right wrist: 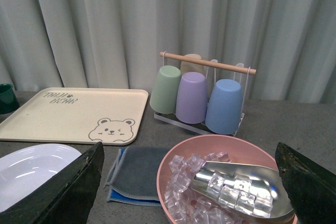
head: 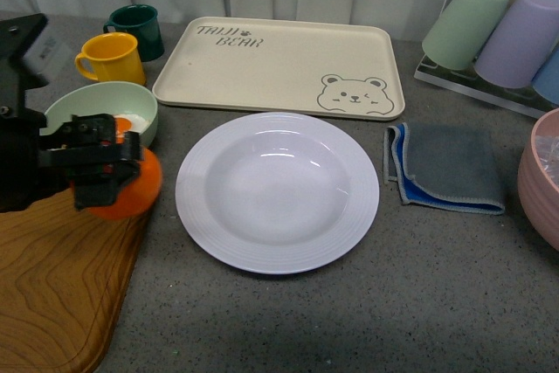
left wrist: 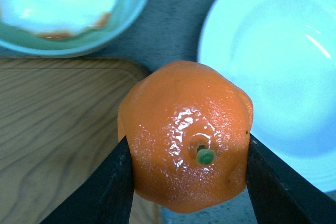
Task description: Place orange and plate with both arms
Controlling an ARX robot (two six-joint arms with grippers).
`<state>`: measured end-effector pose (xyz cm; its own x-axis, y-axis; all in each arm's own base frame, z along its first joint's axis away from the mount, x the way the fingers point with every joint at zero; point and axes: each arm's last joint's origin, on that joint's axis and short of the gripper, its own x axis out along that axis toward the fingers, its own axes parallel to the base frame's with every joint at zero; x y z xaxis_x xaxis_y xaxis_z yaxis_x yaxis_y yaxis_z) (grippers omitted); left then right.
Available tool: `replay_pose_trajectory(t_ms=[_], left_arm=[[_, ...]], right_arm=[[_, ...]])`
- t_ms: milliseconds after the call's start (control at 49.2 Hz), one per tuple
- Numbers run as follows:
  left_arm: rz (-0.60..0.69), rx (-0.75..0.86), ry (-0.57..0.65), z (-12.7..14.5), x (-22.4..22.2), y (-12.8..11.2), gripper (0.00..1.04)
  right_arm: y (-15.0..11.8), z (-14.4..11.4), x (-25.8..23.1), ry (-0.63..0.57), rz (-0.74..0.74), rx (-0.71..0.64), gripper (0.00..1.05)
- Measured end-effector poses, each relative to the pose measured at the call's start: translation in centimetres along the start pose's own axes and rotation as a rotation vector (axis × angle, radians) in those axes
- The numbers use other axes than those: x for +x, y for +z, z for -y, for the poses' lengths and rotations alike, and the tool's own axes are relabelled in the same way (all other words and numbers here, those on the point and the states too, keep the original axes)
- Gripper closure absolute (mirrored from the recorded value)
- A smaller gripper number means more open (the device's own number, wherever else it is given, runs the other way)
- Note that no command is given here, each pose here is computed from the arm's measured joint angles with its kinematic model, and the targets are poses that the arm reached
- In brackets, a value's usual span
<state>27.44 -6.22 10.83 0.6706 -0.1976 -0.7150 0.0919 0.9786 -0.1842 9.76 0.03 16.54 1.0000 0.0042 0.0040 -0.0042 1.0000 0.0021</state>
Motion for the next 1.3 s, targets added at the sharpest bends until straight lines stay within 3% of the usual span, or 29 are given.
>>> replay_pose_trajectory(t_ms=[325, 529, 814, 1302], left_arm=[[0.023, 0.073, -0.089, 6.6, 2.1, 1.2, 0.55], [0.003, 0.088, -0.109, 9.0, 3.9, 1.2, 0.55], [-0.027, 0.104, -0.096, 10.8, 6.2, 1.6, 0.55], [-0.046, 0.058, -0.02, 10.3, 8.4, 1.9, 0.55]], right_arm=[[0.0, 0.0, 0.0, 0.0, 0.0, 0.0, 0.09], [0.0, 0.0, 0.0, 0.0, 0.0, 0.0, 0.09], [0.0, 0.0, 0.0, 0.0, 0.0, 0.0, 0.09], [0.0, 0.0, 0.0, 0.0, 0.0, 0.0, 0.09]])
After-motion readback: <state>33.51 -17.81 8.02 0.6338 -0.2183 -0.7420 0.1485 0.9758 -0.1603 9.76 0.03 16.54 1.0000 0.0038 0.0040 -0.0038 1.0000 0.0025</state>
